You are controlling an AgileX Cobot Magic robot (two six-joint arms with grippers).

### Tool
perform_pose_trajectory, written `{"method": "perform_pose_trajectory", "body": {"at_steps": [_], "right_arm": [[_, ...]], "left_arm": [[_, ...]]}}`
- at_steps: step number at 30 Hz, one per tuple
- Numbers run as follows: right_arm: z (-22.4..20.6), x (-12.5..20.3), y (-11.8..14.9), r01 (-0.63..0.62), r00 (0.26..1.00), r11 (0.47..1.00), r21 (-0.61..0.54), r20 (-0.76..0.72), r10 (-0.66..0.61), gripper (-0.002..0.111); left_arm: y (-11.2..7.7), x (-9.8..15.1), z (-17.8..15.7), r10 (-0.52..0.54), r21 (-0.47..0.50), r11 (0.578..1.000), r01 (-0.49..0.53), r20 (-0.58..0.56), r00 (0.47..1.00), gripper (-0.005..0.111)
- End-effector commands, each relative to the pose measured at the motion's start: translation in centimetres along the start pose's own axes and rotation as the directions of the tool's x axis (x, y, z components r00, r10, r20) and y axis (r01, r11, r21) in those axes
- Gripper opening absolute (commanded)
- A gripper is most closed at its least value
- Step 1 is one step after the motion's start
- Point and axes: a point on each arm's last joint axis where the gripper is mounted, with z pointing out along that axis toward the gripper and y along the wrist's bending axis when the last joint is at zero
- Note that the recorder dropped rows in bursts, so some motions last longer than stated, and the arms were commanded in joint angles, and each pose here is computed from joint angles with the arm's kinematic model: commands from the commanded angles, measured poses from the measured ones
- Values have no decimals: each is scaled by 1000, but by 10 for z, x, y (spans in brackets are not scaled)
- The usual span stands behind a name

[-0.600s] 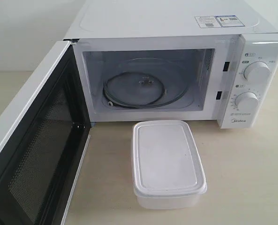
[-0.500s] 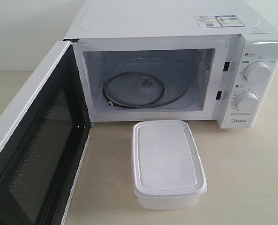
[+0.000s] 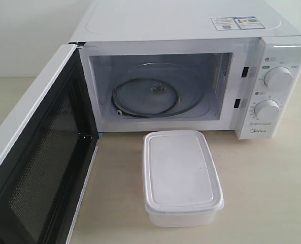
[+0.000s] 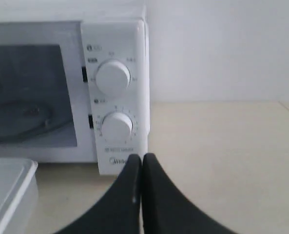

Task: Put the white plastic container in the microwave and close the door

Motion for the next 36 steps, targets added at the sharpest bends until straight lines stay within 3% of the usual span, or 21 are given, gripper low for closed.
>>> {"method": "perform_pose_trajectory", "body": {"at_steps": [1,4,6,8,10,11,13,17,19,21,23,27,29,33,36], "right_arm": [[-2,-18,2,20,979,1000,-24,201,-15,0],[-5,-29,4,-10,948,999,-50,318,25,0],[-19,-54,7,-30,802,993,-115,590,92,0],[-33,-70,8,-106,635,958,-267,723,272,0],[-46,-89,11,-70,543,949,-307,786,294,0],[-50,-99,12,-54,539,952,-301,794,282,0],[-62,-131,12,-57,601,965,-258,762,239,0],[-63,-178,7,-153,818,977,-149,536,209,0],[-58,-198,6,-178,876,976,-127,432,216,0],[-33,-215,6,-171,964,983,-72,193,182,0],[-17,-219,8,-167,986,985,-45,15,168,0],[14,-210,15,-142,936,990,-14,-328,130,0],[27,-201,20,-59,884,998,-34,-465,36,0],[48,-182,40,-12,773,975,-222,-620,-132,0],[62,-170,61,-97,719,919,-381,-666,-201,0]], "left_arm": [[0,1,0,-1,0,1000,1,0,1000,4],[0,1,0,-1,0,1000,1,0,1000,4],[0,1,0,-1,0,1000,1,0,1000,4],[0,1,0,-1,0,1000,1,0,1000,4],[0,1,0,-1,0,1000,1,0,1000,4],[0,1,0,-1,0,1000,1,0,1000,4],[0,1,0,-1,0,1000,1,0,1000,4],[0,1,0,-1,0,1000,1,0,1000,4],[0,1,0,-1,0,1000,1,0,1000,4],[0,1,0,-1,0,1000,1,0,1000,4],[0,1,0,-1,0,1000,1,0,1000,4],[0,1,0,-1,0,1000,1,0,1000,4],[0,1,0,-1,0,1000,1,0,1000,4],[0,1,0,-1,0,1000,1,0,1000,4],[0,1,0,-1,0,1000,1,0,1000,4]]}}
